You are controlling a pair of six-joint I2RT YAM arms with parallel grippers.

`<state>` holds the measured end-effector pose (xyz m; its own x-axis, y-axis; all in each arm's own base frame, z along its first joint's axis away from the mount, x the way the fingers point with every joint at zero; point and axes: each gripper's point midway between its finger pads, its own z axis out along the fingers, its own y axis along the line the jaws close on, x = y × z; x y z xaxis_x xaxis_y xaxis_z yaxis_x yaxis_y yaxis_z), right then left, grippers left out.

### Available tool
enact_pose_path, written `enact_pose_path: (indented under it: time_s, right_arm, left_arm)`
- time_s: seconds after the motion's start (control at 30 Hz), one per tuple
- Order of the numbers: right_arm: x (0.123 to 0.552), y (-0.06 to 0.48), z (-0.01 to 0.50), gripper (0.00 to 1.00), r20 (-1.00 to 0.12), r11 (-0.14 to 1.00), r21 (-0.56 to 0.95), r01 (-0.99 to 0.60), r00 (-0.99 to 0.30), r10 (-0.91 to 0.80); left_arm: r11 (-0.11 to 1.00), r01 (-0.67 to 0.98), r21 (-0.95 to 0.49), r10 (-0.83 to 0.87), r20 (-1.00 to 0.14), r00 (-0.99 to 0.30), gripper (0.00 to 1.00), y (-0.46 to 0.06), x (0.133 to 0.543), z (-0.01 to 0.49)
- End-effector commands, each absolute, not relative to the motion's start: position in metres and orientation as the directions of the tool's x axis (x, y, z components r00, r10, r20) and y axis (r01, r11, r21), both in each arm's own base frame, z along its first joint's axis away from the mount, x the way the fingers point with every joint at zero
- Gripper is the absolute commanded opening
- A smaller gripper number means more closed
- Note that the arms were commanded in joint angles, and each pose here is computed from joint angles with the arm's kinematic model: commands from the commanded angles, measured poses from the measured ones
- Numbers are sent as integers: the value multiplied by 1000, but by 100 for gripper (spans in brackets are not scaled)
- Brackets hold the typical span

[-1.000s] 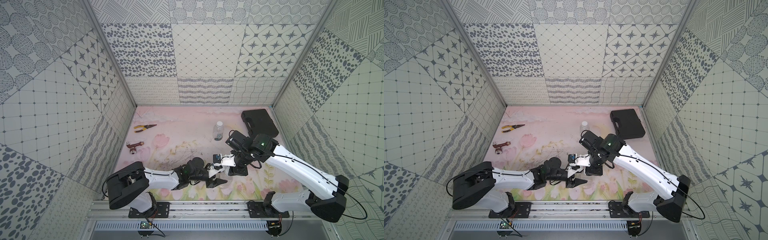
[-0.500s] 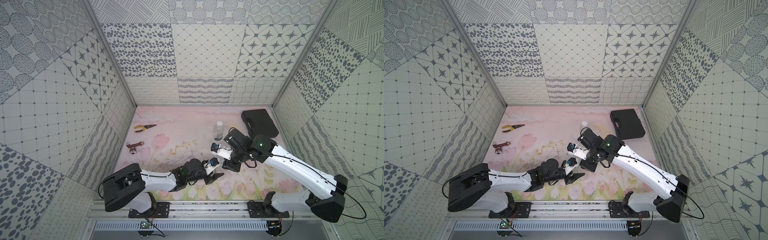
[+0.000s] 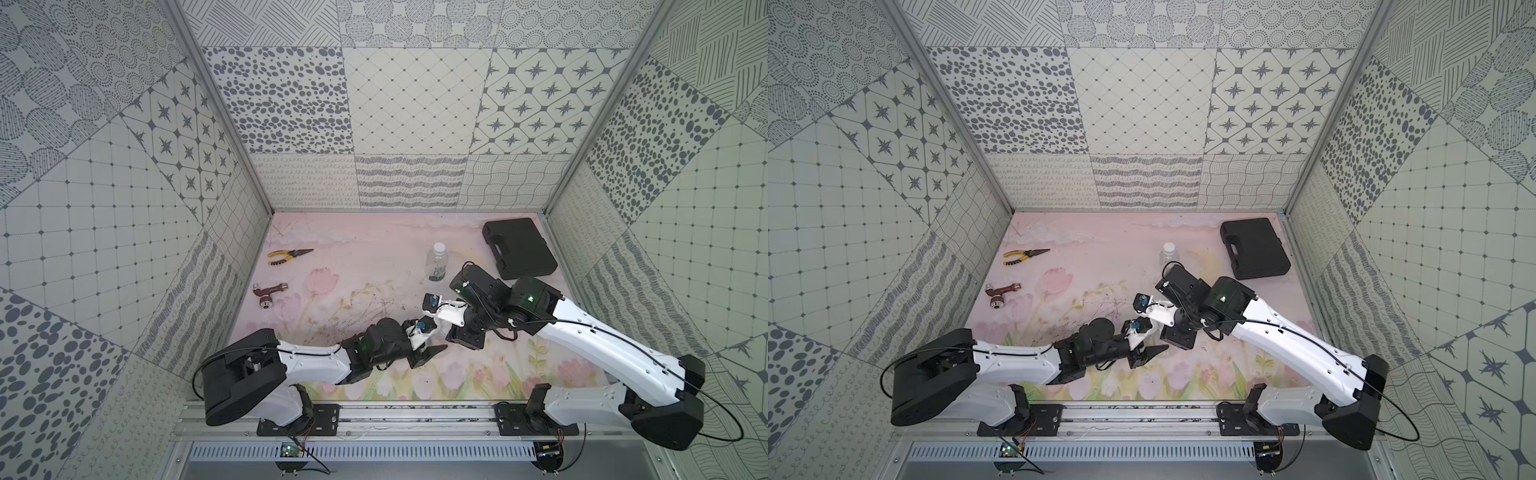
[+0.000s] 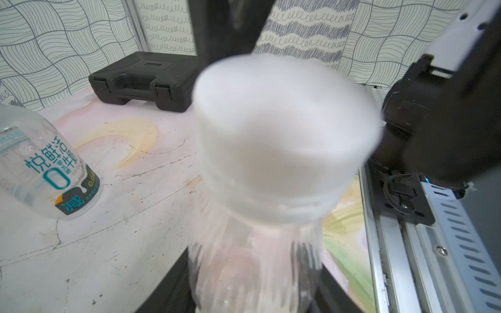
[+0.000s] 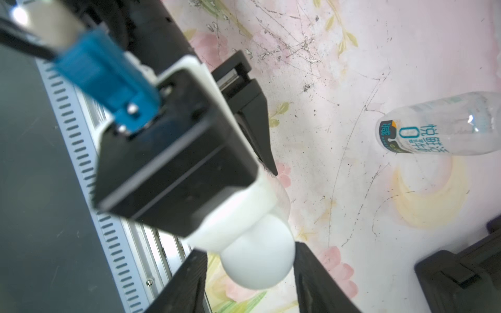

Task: Screw on the bottle caps
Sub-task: Screw the bottle cap onto the plastic bottle.

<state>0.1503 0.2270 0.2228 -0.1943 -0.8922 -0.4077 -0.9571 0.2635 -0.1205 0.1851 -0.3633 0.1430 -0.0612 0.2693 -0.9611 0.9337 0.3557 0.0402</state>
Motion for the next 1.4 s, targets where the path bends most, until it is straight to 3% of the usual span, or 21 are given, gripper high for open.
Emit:
enact_pose_path:
  time_s: [0.0,0.17,0.37,0.57,1.13,1.37]
  right_arm:
    - [144,210,231,63,-378,185,-187,-965,-103,-920]
    - [149,188,236,66,-304,136,-279,-951,-47,-952]
    - [120,192,238,63,-333,-14,-183,-983,75,-940]
    - [111,189,230,61,-301,-79,-145,-986,120,-946]
    - [100,191,211,57,-288,-109,-61,-992,122,-950]
    - [102,194,210,46,-288,-92,-57,-994,105,-952]
  left_arm:
    - [264,964,43,257,-966,-27,41,-375,168,154]
    - [182,982,53,279,-960,0,42,-387,150,155]
    - [118,992,53,336,-942,10,43,-401,137,143]
    - [67,997,46,360,-933,19,43,-408,125,137]
    - [86,995,46,361,-932,12,44,-408,129,135]
    - [94,994,49,349,-937,13,44,-407,130,138]
